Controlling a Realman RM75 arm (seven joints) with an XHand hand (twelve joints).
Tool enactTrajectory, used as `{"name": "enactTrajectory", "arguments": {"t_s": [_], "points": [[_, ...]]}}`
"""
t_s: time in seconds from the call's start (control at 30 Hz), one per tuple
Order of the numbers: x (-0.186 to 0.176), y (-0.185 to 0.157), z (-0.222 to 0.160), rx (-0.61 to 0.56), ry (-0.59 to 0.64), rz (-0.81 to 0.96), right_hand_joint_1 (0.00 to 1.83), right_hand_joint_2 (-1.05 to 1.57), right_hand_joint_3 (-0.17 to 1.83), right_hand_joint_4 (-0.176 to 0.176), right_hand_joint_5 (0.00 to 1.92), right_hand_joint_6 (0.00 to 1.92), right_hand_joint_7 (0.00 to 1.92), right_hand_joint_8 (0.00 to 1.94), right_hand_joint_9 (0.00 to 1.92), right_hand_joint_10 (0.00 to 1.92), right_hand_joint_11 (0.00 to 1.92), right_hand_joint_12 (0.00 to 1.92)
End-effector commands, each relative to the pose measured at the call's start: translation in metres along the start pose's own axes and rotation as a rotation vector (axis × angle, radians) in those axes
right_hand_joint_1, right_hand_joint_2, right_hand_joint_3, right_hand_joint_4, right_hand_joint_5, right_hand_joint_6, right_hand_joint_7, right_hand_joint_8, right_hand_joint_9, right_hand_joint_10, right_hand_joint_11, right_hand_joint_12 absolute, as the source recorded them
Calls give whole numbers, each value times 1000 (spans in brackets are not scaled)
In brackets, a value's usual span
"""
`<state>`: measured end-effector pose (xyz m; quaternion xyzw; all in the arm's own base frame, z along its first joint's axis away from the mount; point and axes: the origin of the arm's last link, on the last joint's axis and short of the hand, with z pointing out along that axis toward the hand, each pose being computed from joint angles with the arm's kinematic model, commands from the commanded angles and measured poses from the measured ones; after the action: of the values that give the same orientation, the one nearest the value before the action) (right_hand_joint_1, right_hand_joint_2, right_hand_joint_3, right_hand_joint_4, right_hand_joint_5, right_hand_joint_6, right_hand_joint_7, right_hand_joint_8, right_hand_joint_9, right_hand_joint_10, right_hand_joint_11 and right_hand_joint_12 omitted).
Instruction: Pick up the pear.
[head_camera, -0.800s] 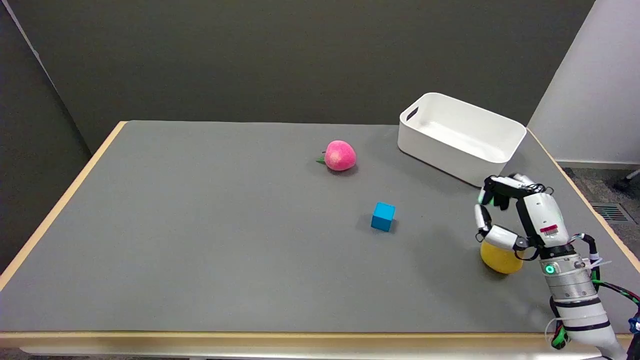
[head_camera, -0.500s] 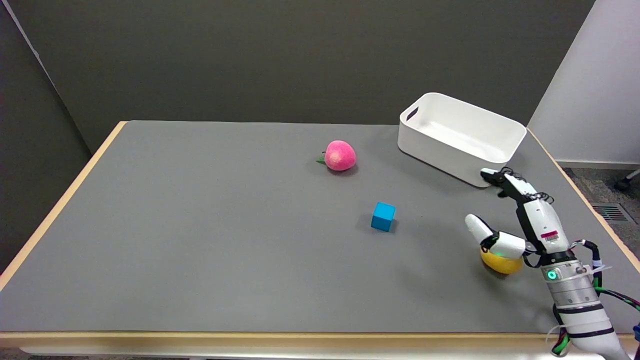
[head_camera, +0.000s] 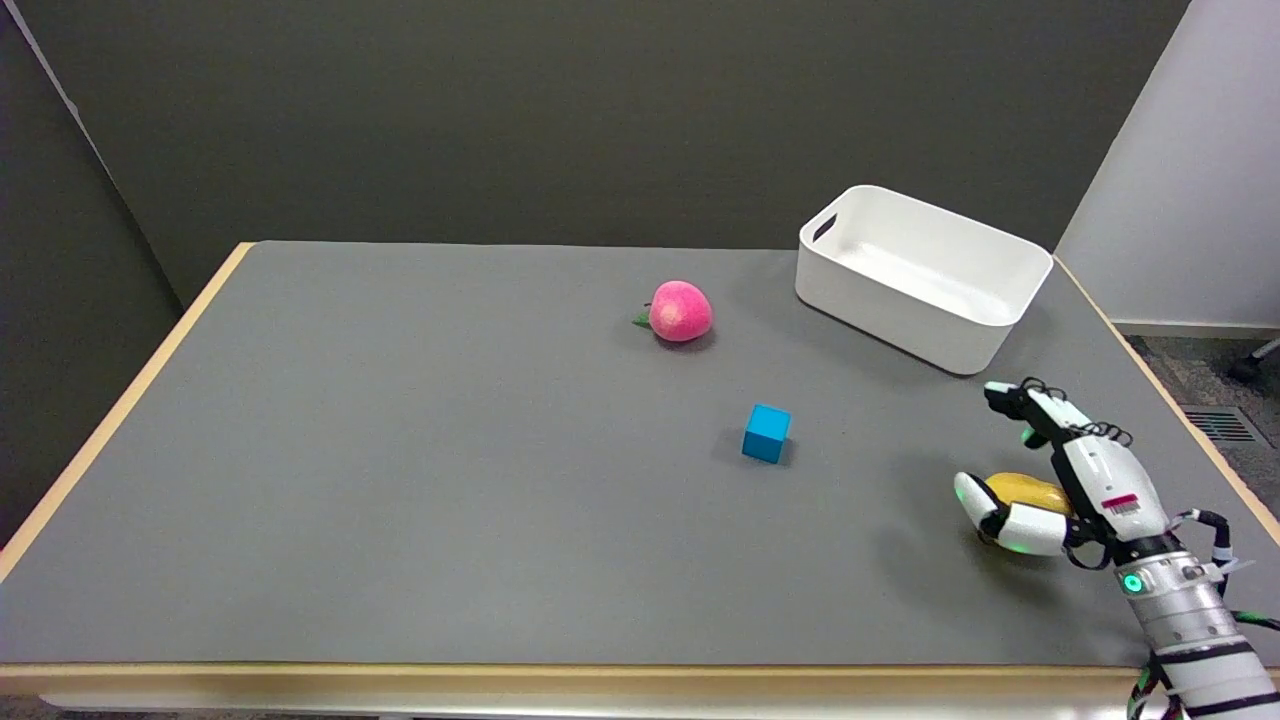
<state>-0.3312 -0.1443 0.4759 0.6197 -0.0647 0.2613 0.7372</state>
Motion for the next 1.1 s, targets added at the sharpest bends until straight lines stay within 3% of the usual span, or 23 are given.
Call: {"name": "enactTrajectory", "arguments": {"t_s": [0.03,0.33,0.6,0.63,0.7,0.73,0.77,0.8,0.9,0.97,1.1], "points": [[12,17,-31,-107,-80,-103,648,579,883,-64,295,536,406,522,253,938,340,1620],[14,14,-33,-89,-62,-100,629,578,878,-63,297,540,413,532,273,959,362,1642],[15,12,-33,-68,-41,-118,627,585,873,-66,326,595,511,681,422,1131,484,1746],[15,10,-32,-58,-26,-134,665,593,881,-73,354,655,573,787,490,1200,506,1774],[15,5,-32,-30,10,-166,828,701,820,-100,482,949,747,1192,688,1442,519,1867],[15,0,-31,-5,42,-178,955,957,542,-108,622,1310,770,1543,740,1651,388,1903],[16,-1,-30,4,59,-180,1018,1070,430,-102,702,1494,803,1762,785,1788,313,1921],[16,-2,-29,16,81,-180,1014,1023,508,-77,724,1492,855,1862,832,1864,296,1921],[15,-3,-28,29,89,-178,1009,972,578,-37,756,1474,979,1941,951,1921,311,1921],[13,-3,-27,31,86,-177,1014,953,583,-15,781,1441,1017,1941,1000,1921,436,1921],[11,-4,-25,34,84,-174,1018,929,603,1,803,1416,1059,1941,1050,1921,581,1921]]}}
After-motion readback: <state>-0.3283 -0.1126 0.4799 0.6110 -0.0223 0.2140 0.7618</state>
